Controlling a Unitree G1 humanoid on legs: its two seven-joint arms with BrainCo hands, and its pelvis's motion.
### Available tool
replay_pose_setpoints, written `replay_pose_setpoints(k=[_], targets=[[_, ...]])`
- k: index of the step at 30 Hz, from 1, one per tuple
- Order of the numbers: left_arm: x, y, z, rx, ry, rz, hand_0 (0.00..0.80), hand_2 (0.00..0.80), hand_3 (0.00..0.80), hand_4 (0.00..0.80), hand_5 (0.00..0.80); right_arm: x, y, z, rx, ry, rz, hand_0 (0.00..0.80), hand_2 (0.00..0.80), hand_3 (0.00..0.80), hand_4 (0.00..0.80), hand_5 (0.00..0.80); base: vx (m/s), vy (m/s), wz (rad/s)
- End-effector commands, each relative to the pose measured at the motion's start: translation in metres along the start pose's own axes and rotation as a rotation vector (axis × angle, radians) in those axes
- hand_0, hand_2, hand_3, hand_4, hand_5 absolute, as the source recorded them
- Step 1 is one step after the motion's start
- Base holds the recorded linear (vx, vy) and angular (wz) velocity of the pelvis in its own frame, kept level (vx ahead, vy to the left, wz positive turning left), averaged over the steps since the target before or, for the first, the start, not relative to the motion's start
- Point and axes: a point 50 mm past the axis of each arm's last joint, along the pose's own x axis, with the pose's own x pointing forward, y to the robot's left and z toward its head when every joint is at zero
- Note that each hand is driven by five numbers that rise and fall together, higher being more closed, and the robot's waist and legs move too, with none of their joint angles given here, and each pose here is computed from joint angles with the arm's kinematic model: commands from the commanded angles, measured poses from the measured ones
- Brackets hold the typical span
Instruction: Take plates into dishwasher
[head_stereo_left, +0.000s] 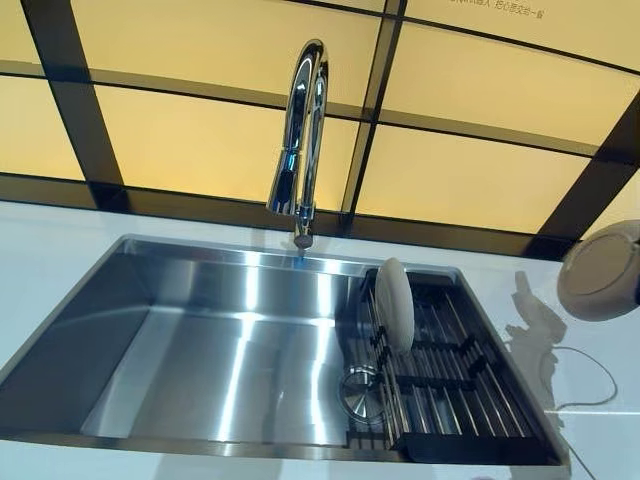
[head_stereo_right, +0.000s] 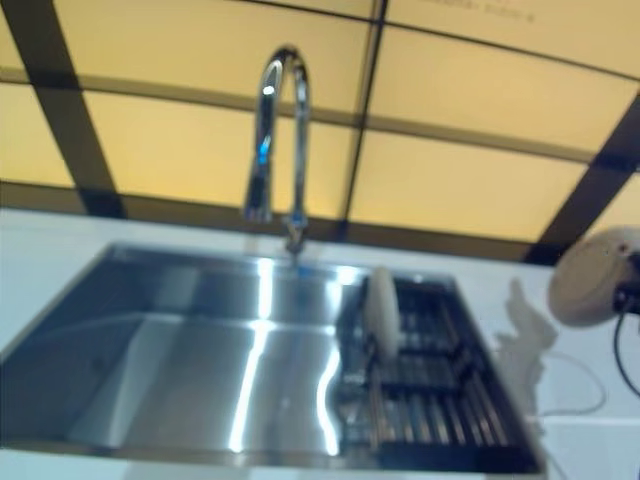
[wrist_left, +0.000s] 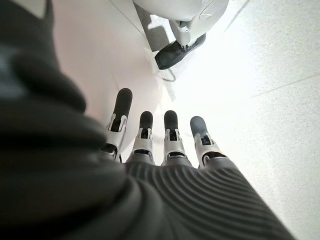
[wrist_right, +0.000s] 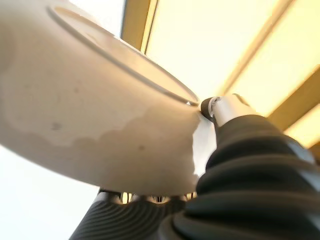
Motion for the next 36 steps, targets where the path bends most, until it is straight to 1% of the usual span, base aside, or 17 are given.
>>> replay_pose_setpoints(k=[1,7,10,16,18,21,25,27,28,31,35,36], targets=[[0.0,0.018,0.014,0.018,-0.048,0.041,0.0,0.0,0.0,0.0,0.0,-0.005,-0.043,0.039,0.071,-0.176,-0.151,0.8,0.8,0.8,0.8,0.8,0.0,0.055,-0.16],[0.0,0.019,0.012,0.029,-0.041,0.04,0.0,0.0,0.0,0.0,0.0,-0.01,-0.067,0.041,0.053,-0.218,-0.241,0.8,0.8,0.8,0.8,0.8,0.003,0.084,-0.16],[0.0,0.019,0.01,0.049,-0.031,0.038,0.0,0.0,0.0,0.0,0.0,-0.017,-0.082,0.055,0.0,-0.299,-0.314,0.8,0.8,0.8,0.8,0.8,0.025,0.117,-0.14],[-0.001,0.015,0.005,0.12,-0.003,0.009,0.0,0.0,0.0,0.0,0.0,-0.026,-0.096,0.063,-0.023,-0.358,-0.356,0.8,0.8,0.8,0.8,0.8,0.069,0.104,-0.25],[-0.002,0.014,-0.003,0.144,0.025,0.0,0.0,0.0,0.0,0.0,0.0,-0.031,-0.099,0.063,-0.041,-0.384,-0.361,0.8,0.8,0.8,0.8,0.8,0.058,0.048,-0.52],[-0.002,0.019,-0.004,0.151,0.036,0.013,0.0,0.0,0.0,0.0,0.0,-0.034,-0.097,0.064,-0.068,-0.41,-0.371,0.8,0.8,0.8,0.8,0.8,-0.07,0.016,-0.59],[-0.002,0.026,0.0,0.142,0.034,0.029,0.0,0.0,0.0,0.0,0.0,-0.041,-0.088,0.071,-0.07,-0.454,-0.329,0.8,0.8,0.8,0.8,0.8,-0.16,-0.028,-0.7],[-0.002,0.026,0.001,0.131,0.029,0.029,0.0,0.0,0.0,0.0,0.0,-0.042,-0.087,0.072,-0.079,-0.461,-0.298,0.8,0.8,0.8,0.8,0.8,-0.196,-0.065,-1.06],[-0.002,0.027,0.002,0.121,0.023,0.031,0.0,0.0,0.0,0.0,0.0,-0.042,-0.083,0.071,-0.095,-0.466,-0.256,0.8,0.8,0.8,0.8,0.8,-0.146,-0.052,-1.08],[-0.001,0.027,0.004,0.106,0.016,0.037,0.0,0.0,0.0,0.0,0.0,-0.04,-0.075,0.069,-0.114,-0.468,-0.204,0.8,0.8,0.8,0.8,0.8,-0.207,-0.128,-0.69],[-0.001,0.029,0.008,0.081,-0.002,0.056,0.0,0.0,0.0,0.0,0.0,-0.035,-0.051,0.059,-0.14,-0.473,-0.096,0.8,0.8,0.8,0.8,0.8,-0.231,-0.298,-0.98],[0.0,0.029,0.012,0.074,-0.008,0.065,0.0,0.0,0.0,0.0,0.0,-0.035,-0.039,0.054,-0.149,-0.473,-0.05,0.8,0.8,0.8,0.8,0.8,-0.197,-0.337,-1.18]])
